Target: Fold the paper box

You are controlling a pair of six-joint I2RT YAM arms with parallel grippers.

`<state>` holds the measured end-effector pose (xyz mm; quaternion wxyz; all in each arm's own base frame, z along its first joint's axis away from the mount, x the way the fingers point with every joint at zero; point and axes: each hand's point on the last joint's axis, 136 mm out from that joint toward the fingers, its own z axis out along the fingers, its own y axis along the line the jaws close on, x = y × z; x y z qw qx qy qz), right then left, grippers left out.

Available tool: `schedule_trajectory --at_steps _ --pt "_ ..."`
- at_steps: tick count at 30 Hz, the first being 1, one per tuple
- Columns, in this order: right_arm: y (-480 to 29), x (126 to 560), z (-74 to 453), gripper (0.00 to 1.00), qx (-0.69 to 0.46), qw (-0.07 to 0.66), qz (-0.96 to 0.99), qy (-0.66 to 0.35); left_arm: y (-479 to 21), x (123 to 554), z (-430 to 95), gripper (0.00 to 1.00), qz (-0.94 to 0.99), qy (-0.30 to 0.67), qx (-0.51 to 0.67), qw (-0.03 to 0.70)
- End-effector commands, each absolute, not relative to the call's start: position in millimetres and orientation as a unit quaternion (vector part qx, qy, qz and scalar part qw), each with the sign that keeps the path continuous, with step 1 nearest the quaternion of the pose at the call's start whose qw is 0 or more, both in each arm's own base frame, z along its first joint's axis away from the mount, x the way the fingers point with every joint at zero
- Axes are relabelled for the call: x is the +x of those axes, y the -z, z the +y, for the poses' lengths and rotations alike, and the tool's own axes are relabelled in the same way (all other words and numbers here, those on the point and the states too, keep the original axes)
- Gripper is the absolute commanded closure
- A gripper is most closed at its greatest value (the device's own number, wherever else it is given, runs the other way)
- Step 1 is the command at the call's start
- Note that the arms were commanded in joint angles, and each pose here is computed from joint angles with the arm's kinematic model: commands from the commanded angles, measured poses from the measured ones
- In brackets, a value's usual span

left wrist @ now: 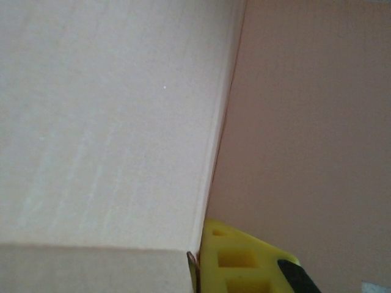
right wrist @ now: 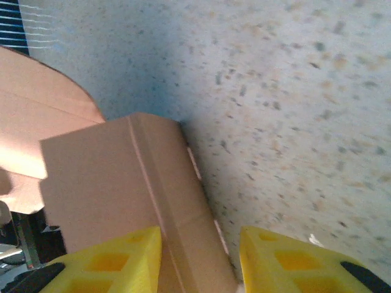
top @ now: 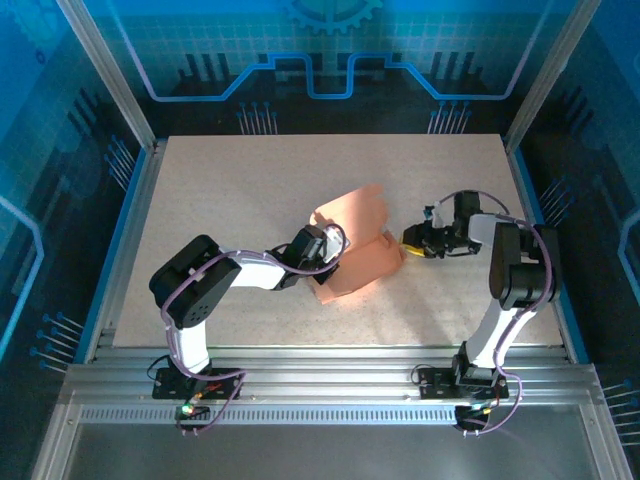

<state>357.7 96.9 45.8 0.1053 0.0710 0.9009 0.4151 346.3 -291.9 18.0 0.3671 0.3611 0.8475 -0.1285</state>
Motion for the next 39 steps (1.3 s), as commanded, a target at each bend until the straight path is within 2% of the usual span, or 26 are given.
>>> schedule_trajectory --at_steps 1,15,22,27,39 --pt "-51 355 110 0.61 0.046 0.092 0.896 -0.431 35 312 -262 0.99 0.878 0.088 0.384 0.271" --pt "-44 346 128 0.62 -0.005 0.062 0.918 -0.393 35 312 -262 0.99 0.878 0.087 0.385 0.27" --pt "-45 344 137 0.54 -0.027 0.06 0.918 -0.392 37 312 -261 0.99 0.879 0.087 0.384 0.269" --pt "-44 341 142 0.55 -0.042 0.055 0.92 -0.387 36 312 -261 0.99 0.879 0.087 0.384 0.27" --pt "-35 335 133 0.63 -0.1 0.046 0.963 -0.245 36 312 -261 0.99 0.878 0.087 0.384 0.271"
